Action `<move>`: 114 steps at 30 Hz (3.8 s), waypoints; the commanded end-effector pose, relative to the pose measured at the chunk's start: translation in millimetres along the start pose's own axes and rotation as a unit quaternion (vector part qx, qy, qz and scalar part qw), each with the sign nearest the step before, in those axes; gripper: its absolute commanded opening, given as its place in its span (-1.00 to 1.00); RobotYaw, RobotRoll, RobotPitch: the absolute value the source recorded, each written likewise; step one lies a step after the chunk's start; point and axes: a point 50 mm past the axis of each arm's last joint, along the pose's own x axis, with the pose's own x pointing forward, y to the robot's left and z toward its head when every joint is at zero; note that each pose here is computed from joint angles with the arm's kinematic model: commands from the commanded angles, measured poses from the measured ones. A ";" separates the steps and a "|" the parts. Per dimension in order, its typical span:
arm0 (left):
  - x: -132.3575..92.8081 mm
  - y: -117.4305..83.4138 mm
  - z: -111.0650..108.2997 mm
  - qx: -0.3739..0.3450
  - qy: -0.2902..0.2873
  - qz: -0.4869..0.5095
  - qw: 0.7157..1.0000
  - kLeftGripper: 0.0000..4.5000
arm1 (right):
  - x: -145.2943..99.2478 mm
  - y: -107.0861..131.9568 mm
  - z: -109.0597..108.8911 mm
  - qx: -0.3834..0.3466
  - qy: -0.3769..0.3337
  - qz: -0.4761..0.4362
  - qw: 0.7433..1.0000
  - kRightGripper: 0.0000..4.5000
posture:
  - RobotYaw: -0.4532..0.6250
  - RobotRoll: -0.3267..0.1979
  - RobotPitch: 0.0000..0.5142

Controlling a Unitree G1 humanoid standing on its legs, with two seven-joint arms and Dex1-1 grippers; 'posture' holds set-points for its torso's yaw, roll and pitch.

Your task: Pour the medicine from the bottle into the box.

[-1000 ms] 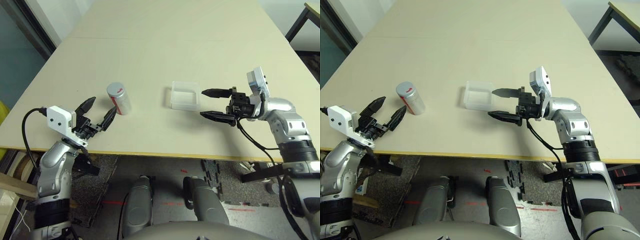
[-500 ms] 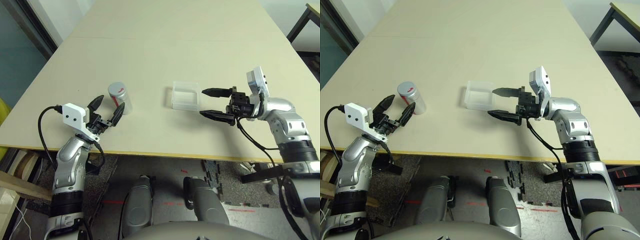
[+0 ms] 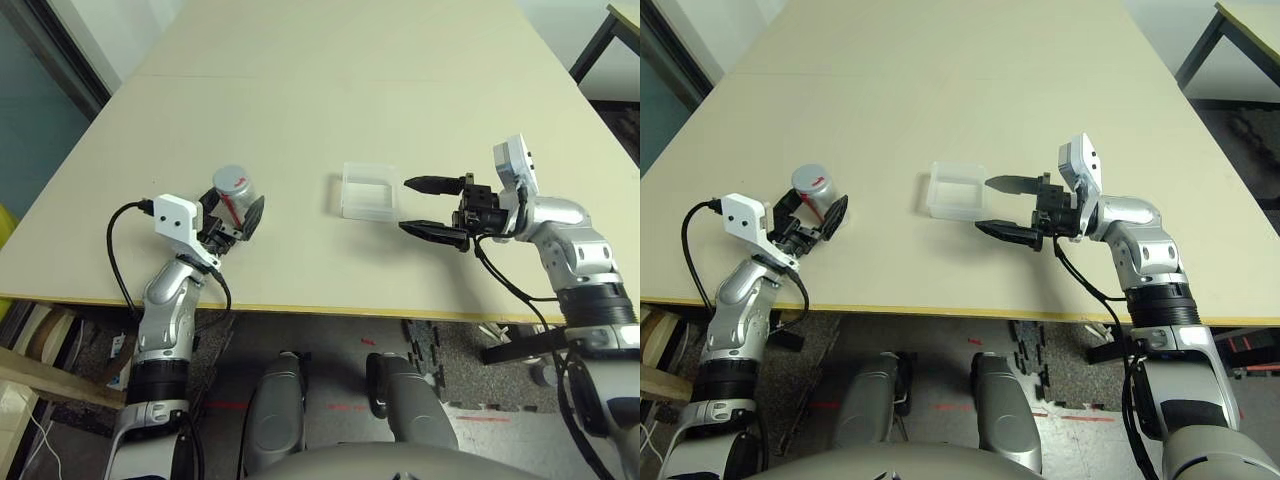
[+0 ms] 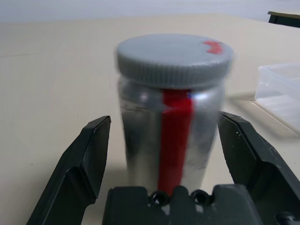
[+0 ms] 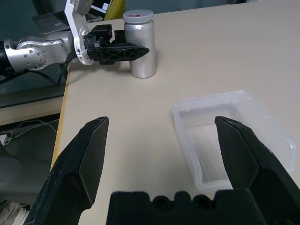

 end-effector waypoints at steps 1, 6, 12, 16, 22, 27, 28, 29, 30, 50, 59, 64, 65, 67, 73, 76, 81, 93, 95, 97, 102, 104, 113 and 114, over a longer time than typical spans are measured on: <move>5.2 -2.2 -3.6 -0.003 0.005 0.003 1.000 0.99 | -1.9 1.4 0.0 -0.007 0.005 0.000 1.000 1.00 | -0.17 0.25 -0.41; 11.6 -4.0 -3.7 -0.005 0.003 0.003 1.000 0.99 | -1.8 1.5 -0.7 -0.007 0.006 -0.001 1.000 1.00 | -0.18 0.25 -0.41; 14.0 -4.6 -4.9 -0.005 0.006 -0.001 1.000 0.99 | -2.7 1.8 -2.4 -0.008 0.008 -0.003 1.000 1.00 | -0.19 0.25 -0.42; 15.0 -3.5 -4.7 -0.004 0.008 -0.003 1.000 0.99 | -3.5 2.7 -4.1 -0.008 0.010 -0.004 1.000 1.00 | -0.20 0.25 -0.41; 18.5 -0.6 -2.5 0.000 0.007 -0.005 1.000 0.99 | -3.8 3.3 -5.6 -0.008 0.010 -0.005 1.000 1.00 | -0.21 0.25 -0.42; 20.2 -1.9 -2.9 0.002 0.009 -0.012 1.000 0.99 | -4.8 4.2 -6.2 -0.008 0.010 -0.007 1.000 1.00 | -0.22 0.25 -0.41; 20.2 -2.4 -3.1 0.001 0.010 -0.013 1.000 0.99 | -5.0 4.5 -6.4 -0.008 0.010 -0.008 1.000 1.00 | -0.22 0.25 -0.41; 20.3 -2.7 -3.2 0.001 0.010 -0.014 1.000 0.99 | -5.3 4.6 -6.6 -0.008 0.011 -0.008 1.000 1.00 | -0.22 0.25 -0.41; 20.5 -2.9 -3.3 0.000 0.010 -0.015 1.000 0.92 | -5.6 4.8 -7.0 -0.008 0.011 -0.008 1.000 1.00 | -0.22 0.25 -0.41; 34.5 -24.4 25.8 -0.031 0.071 -0.179 0.981 0.18 | 14.0 -11.2 30.2 0.019 -0.037 -0.021 0.999 1.00 | -0.24 0.25 -0.40; 57.7 -40.9 54.1 -0.057 0.086 -0.302 0.948 0.18 | 53.7 -10.8 54.7 0.035 -0.024 0.063 0.997 1.00 | -0.27 0.25 -0.44; 73.0 -49.0 59.1 -0.051 0.084 -0.337 0.936 0.18 | 73.7 -17.9 62.0 0.030 -0.030 0.075 0.996 1.00 | -0.29 0.25 -0.48; 74.5 -50.0 59.4 -0.051 0.084 -0.341 0.935 0.18 | 76.0 -19.0 62.5 0.030 -0.030 0.076 0.996 1.00 | -0.29 0.25 -0.49; 77.5 -53.6 60.3 -0.048 0.081 -0.355 0.930 0.18 | 83.5 -22.6 65.0 0.029 -0.029 0.075 0.996 1.00 | -0.30 0.25 -0.51; 83.7 -55.9 61.5 -0.040 0.075 -0.368 0.926 0.18 | 99.7 -30.7 68.8 0.024 -0.024 0.075 0.997 1.00 | -0.30 0.25 -0.54; 84.9 -55.7 61.4 -0.035 0.074 -0.372 0.925 0.18 | 106.0 -31.6 69.7 0.022 -0.023 0.082 0.996 1.00 | -0.29 0.25 -0.56; 85.7 -55.9 60.7 -0.030 0.071 -0.375 0.924 0.18 | 116.8 -32.6 70.3 0.025 -0.024 0.089 0.995 1.00 | -0.29 0.25 -0.57; 90.1 -59.1 59.4 -0.025 0.069 -0.379 0.922 0.18 | 139.3 -30.4 74.4 0.023 -0.030 0.106 0.994 1.00 | -0.29 0.25 -0.58; 90.7 -59.0 59.5 -0.024 0.069 -0.379 0.922 0.18 | 141.3 -30.0 74.0 0.023 -0.029 0.108 0.993 1.00 | -0.29 0.25 -0.58; 91.1 -58.9 59.5 -0.024 0.068 -0.379 0.923 0.18 | 142.7 -29.8 73.6 0.022 -0.029 0.109 0.993 1.00 | -0.29 0.25 -0.58; 91.0 -58.9 59.1 -0.023 0.068 -0.378 0.923 0.18 | 144.7 -30.5 71.0 0.015 -0.021 0.106 0.994 0.80 | -0.28 0.25 -0.57; 91.0 -58.9 59.1 -0.023 0.068 -0.377 0.923 0.18 | 145.1 -30.6 70.7 0.013 -0.020 0.105 0.994 0.52 | -0.28 0.25 -0.57; 89.9 -58.6 58.2 -0.026 0.070 -0.377 0.923 0.18 | 145.8 -31.3 70.6 0.003 -0.020 0.111 0.994 0.14 | -0.29 0.25 -0.54; 89.9 -58.6 58.2 -0.028 0.070 -0.377 0.923 0.18 | 146.0 -28.6 71.7 -0.006 -0.023 0.135 0.991 0.14 | -0.29 0.25 -0.54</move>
